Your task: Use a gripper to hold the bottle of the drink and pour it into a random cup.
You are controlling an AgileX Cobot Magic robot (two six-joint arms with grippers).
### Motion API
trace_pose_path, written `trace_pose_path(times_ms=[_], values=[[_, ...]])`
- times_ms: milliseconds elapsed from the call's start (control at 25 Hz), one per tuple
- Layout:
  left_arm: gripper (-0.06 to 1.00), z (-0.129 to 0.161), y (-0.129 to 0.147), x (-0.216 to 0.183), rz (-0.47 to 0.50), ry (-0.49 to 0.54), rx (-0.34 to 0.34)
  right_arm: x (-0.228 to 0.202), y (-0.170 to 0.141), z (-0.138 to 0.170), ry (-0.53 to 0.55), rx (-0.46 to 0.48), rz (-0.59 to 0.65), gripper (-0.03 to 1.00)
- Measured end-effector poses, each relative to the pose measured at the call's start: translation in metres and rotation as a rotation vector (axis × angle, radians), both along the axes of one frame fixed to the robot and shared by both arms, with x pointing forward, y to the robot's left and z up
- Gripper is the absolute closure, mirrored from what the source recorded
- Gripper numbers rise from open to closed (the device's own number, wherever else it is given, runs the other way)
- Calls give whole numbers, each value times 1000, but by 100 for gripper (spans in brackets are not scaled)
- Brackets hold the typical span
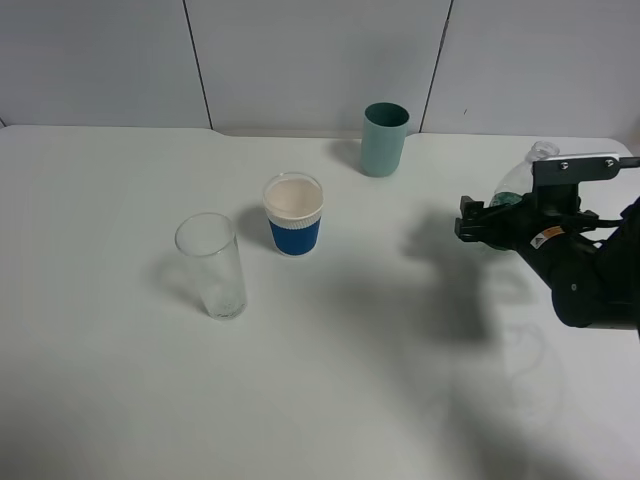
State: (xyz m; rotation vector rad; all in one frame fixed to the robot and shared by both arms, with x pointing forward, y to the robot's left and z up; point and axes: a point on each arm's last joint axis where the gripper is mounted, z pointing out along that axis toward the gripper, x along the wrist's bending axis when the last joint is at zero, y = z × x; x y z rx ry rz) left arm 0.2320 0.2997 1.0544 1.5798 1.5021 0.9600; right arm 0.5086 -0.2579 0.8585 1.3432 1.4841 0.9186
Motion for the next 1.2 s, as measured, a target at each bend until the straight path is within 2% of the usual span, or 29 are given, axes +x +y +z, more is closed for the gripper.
trace_pose_path(times_ms=[360, 800, 1200], values=[[-5, 0, 0, 0, 0, 0, 0, -2, 14, 32, -107, 8, 69, 7], [-5, 0, 0, 0, 0, 0, 0, -45, 5, 88, -275, 30, 83, 7], [-5, 0, 0, 0, 0, 0, 0, -78, -9, 148, -536, 49, 31, 8]])
